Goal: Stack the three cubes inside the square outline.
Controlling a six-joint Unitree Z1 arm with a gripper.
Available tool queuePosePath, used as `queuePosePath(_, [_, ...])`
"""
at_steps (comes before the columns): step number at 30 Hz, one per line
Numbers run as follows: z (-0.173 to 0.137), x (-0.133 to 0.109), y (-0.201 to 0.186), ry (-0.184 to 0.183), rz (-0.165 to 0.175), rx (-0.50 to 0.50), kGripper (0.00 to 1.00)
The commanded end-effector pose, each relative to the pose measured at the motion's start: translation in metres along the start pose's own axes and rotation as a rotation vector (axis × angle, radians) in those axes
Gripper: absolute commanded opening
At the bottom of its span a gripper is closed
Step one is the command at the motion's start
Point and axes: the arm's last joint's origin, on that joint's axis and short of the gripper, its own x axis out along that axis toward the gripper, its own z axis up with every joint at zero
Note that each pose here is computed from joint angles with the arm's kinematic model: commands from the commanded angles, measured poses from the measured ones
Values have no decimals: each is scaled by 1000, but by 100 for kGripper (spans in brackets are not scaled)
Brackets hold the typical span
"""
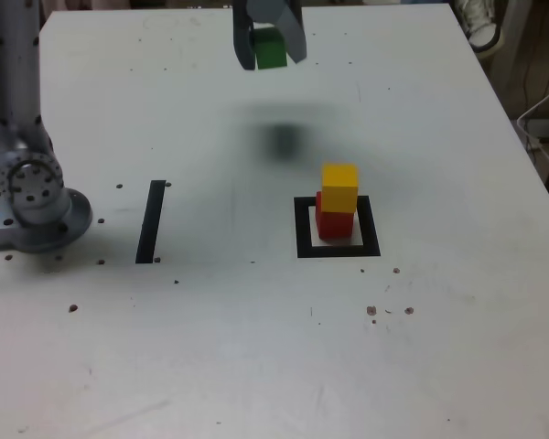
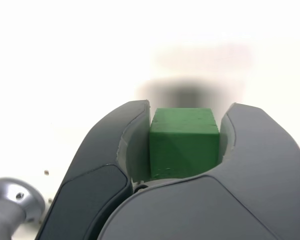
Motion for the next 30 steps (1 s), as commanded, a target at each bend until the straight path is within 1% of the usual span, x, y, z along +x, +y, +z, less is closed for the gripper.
queuePosePath(1, [-1,-13,-20,-9,3,17,40])
queuePosePath(9, [8,-33,-82,-1,-15,67,40])
queuePosePath(13, [10,-44,-112,5,-12,89,40])
queuePosePath(20, [16,-59,-145,0,-10,99,40])
queuePosePath(26, [26,-55,-158,15,-33,100,40])
queuePosePath(30, [36,-50,-165,20,-37,101,40])
